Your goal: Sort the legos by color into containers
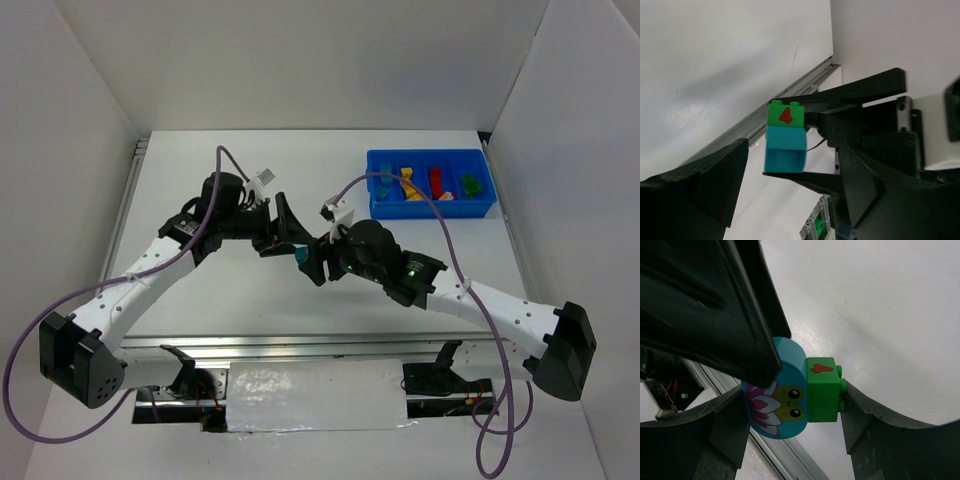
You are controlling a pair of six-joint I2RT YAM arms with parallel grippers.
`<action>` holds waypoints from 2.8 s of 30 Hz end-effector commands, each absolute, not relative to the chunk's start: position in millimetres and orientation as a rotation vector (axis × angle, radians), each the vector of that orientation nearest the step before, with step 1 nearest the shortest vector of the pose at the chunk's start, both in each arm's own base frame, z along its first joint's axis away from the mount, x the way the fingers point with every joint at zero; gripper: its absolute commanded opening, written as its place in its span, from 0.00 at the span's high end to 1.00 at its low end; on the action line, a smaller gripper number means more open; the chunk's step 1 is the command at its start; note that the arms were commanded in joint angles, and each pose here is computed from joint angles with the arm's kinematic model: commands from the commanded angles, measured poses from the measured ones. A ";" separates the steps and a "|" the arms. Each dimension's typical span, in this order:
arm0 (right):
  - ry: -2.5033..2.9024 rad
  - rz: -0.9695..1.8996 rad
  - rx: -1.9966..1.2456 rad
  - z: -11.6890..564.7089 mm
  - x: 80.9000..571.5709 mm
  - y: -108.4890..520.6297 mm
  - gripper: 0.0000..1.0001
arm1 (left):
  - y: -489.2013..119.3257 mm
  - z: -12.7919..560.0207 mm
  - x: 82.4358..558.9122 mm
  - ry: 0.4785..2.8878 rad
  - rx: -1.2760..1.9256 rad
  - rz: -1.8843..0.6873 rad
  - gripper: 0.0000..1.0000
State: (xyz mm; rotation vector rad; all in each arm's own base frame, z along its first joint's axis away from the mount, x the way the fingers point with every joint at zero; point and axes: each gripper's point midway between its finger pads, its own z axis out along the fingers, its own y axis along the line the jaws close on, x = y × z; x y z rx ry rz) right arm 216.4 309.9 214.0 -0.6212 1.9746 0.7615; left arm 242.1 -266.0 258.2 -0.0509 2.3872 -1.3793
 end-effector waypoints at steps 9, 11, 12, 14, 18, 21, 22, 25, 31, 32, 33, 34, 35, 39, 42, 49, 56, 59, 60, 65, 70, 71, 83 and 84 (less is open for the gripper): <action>1.793 0.807 -0.551 285.4 230.2 319.1 1.00 | -290.7 256.0 227.8 2.417 0.062 -1.490 0.79; 1.840 0.759 -0.526 274.9 236.9 317.3 1.00 | -292.3 264.0 226.5 2.388 0.085 -1.517 1.00; 1.848 0.755 -0.521 274.1 237.9 317.6 1.00 | -293.7 269.1 227.4 2.363 0.103 -1.531 1.00; 1.855 0.771 -0.513 274.8 237.0 319.6 0.87 | -295.0 280.4 225.3 2.318 0.145 -1.559 1.00; 1.882 0.927 -0.564 277.8 220.7 327.4 0.00 | -292.5 296.0 228.4 2.225 0.225 -1.526 1.00; 1.878 1.131 -0.718 283.9 194.7 324.3 0.00 | -288.1 300.8 231.2 2.176 0.313 -1.474 1.00; 1.871 1.173 -0.769 284.8 188.1 320.3 0.00 | -285.9 300.2 231.7 2.172 0.331 -1.458 1.00; 1.839 1.331 -0.892 299.3 168.0 295.9 0.00 | -280.3 304.2 234.0 2.106 0.437 -1.395 1.00; 1.829 1.453 -0.975 323.0 151.8 261.3 0.00 | -282.0 325.0 202.1 1.897 0.733 -1.491 1.00; 1.808 1.466 -0.969 327.0 153.6 258.7 0.00 | -283.7 334.1 198.4 1.833 0.773 -1.511 1.00; 1.833 1.485 -0.915 324.5 158.8 254.8 0.00 | -283.5 338.2 192.9 1.801 0.800 -1.533 1.00; 1.801 1.519 -0.919 329.1 155.3 254.1 0.00 | -282.1 342.3 187.1 1.770 0.825 -1.549 1.00; 1.745 1.529 -0.922 332.6 158.7 256.0 0.00 | -282.1 346.4 177.3 1.745 0.868 -1.593 1.00; 1.688 1.636 -0.917 348.6 155.9 261.8 0.04 | -283.0 354.0 160.4 1.689 0.970 -1.662 1.00; 1.649 1.667 -0.926 358.7 157.6 265.6 0.08 | -285.3 353.1 156.4 1.698 1.006 -1.662 1.00; 1.611 1.692 -0.990 367.1 150.4 283.8 0.13 | -288.8 352.4 154.4 1.690 1.011 -1.669 1.00; 1.652 1.709 -0.993 350.7 148.7 292.0 0.32 | -289.1 353.6 154.7 1.681 1.012 -1.661 1.00; 1.637 1.707 -1.008 351.4 147.9 291.8 1.00 | -289.9 350.9 156.8 1.690 1.003 -1.659 1.00; 1.640 1.698 -1.009 350.7 147.4 291.4 1.00 | -290.0 350.4 157.4 1.695 0.998 -1.656 1.00; 1.832 1.382 -0.682 307.3 220.9 246.2 1.00 | -286.0 345.6 168.2 1.742 0.938 -1.552 1.00; 1.974 1.135 -0.173 270.4 304.4 192.2 1.00 | -279.8 341.5 167.8 1.743 0.909 -1.530 1.00; 1.994 1.073 -0.075 268.2 319.1 179.0 1.00 | -279.3 341.4 167.6 1.743 0.905 -1.526 1.00; 2.100 -0.358 0.960 214.6 461.3 -95.0 1.00 | -253.0 313.1 170.7 1.892 0.798 -1.304 1.00; 2.112 -0.398 0.982 212.6 473.9 -110.1 1.00 | -250.3 312.1 168.6 1.900 0.791 -1.294 1.00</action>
